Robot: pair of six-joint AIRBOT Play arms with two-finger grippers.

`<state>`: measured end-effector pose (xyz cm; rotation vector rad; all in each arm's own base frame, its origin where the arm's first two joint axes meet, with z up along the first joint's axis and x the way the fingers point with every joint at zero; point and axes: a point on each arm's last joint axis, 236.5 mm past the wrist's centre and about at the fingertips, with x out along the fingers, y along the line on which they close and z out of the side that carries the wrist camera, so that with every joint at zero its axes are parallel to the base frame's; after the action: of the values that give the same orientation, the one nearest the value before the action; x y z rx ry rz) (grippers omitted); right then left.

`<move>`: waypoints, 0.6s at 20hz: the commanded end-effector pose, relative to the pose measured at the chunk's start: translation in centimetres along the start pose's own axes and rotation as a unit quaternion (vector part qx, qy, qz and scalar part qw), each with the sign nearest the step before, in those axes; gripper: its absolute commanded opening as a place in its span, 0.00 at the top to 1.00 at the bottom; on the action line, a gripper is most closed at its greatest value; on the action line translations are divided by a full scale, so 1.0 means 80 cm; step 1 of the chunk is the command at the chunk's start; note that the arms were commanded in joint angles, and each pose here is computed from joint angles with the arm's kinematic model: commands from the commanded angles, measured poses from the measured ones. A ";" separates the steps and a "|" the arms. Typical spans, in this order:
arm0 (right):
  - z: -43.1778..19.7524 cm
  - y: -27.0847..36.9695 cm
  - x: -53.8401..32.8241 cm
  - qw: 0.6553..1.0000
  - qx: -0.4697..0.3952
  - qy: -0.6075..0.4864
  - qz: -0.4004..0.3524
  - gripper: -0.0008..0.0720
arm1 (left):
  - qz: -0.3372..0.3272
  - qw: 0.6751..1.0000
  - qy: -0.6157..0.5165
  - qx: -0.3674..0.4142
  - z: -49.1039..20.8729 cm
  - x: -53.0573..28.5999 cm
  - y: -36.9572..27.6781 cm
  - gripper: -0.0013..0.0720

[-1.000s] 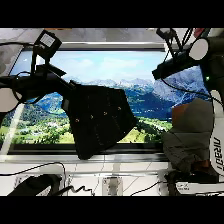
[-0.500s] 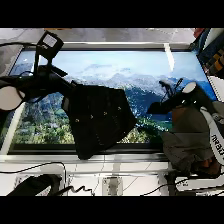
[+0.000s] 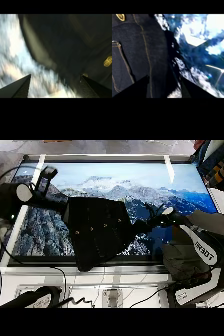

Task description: Fold the clothes and pants, and hang the long-sleeved shirts on hangers.

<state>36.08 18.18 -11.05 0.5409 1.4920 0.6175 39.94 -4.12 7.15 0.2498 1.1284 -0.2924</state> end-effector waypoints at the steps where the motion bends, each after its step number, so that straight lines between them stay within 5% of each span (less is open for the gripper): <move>1: 0.001 0.008 0.013 0.999 -0.033 0.012 0.000 0.46 | -0.088 0.983 0.128 -0.102 -0.108 0.042 0.011 0.05; 3: -0.008 0.012 0.013 0.998 -0.055 0.026 0.008 0.65 | -0.153 0.964 0.145 -0.160 -0.147 0.055 -0.010 0.05; 5: -0.009 0.014 0.013 0.996 -0.087 0.027 0.011 0.95 | -0.212 0.945 0.151 -0.199 -0.178 0.062 -0.040 0.04; 12: -0.001 0.011 0.013 0.996 -0.091 0.014 0.004 0.95 | -0.321 0.893 0.217 -0.231 -0.292 0.090 -0.156 0.04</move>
<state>35.84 19.46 -11.27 0.4054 1.4519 0.7561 21.88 -5.88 -7.80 -0.4141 1.6487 -0.4879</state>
